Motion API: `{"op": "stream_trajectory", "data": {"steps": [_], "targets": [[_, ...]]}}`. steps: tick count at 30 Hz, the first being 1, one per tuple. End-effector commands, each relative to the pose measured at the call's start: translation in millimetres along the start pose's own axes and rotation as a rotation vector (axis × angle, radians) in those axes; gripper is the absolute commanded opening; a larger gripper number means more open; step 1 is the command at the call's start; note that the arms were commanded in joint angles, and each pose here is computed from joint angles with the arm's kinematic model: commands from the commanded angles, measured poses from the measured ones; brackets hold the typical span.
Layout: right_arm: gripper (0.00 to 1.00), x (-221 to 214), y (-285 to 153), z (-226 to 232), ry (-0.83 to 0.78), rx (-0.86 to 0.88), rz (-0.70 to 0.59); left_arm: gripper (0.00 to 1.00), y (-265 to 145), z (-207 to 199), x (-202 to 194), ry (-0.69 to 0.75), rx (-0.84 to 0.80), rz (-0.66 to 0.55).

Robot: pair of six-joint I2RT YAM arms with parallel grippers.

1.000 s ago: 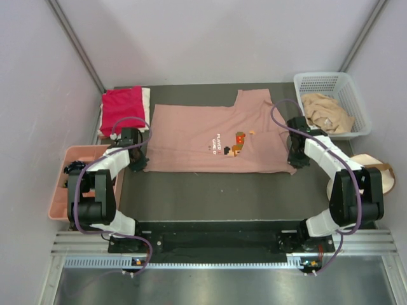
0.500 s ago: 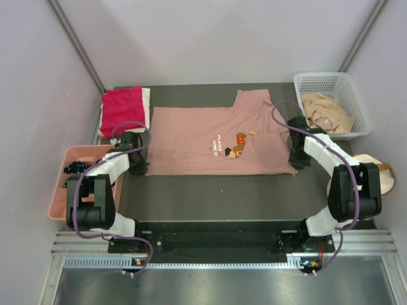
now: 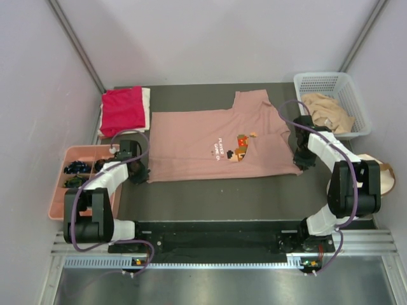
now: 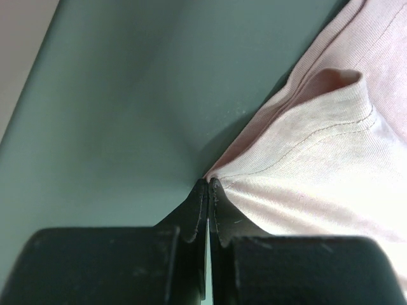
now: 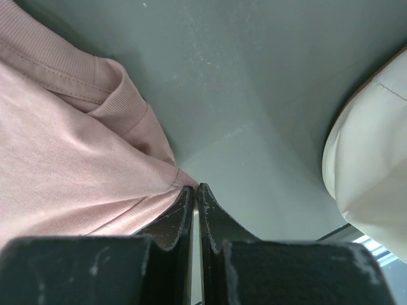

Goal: Fold and stack the t-shirts
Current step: Fold the flattened tshirt in 1/3 of the way

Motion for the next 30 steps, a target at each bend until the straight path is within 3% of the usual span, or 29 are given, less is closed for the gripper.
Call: {"op": "stream_trajectory", "data": {"steps": [1,17,30], "targets": [[0.0,16,-4,-13,0.017,-0.064,-0.048,0.0,-1,13,-16,-0.024,0.044,0.025],[0.0,-17,-20,-38,0.058,-0.07,0.013,0.0,-13,17,-29,-0.061,0.035,0.042],[0.0,-43,-49,-41,0.187,0.074,0.077,0.0,-17,16,-32,-0.08,0.024,0.053]]}}
Point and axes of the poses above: each gripper's point midway between its finger pads, its own y axis out along the fingers, its own z axis along the line the jaws close on, x = y × z, the point moved 6 cm from there along -y, back along the fingers, and after that the axes turned 12 degrees about y, right-handed, at the moved point
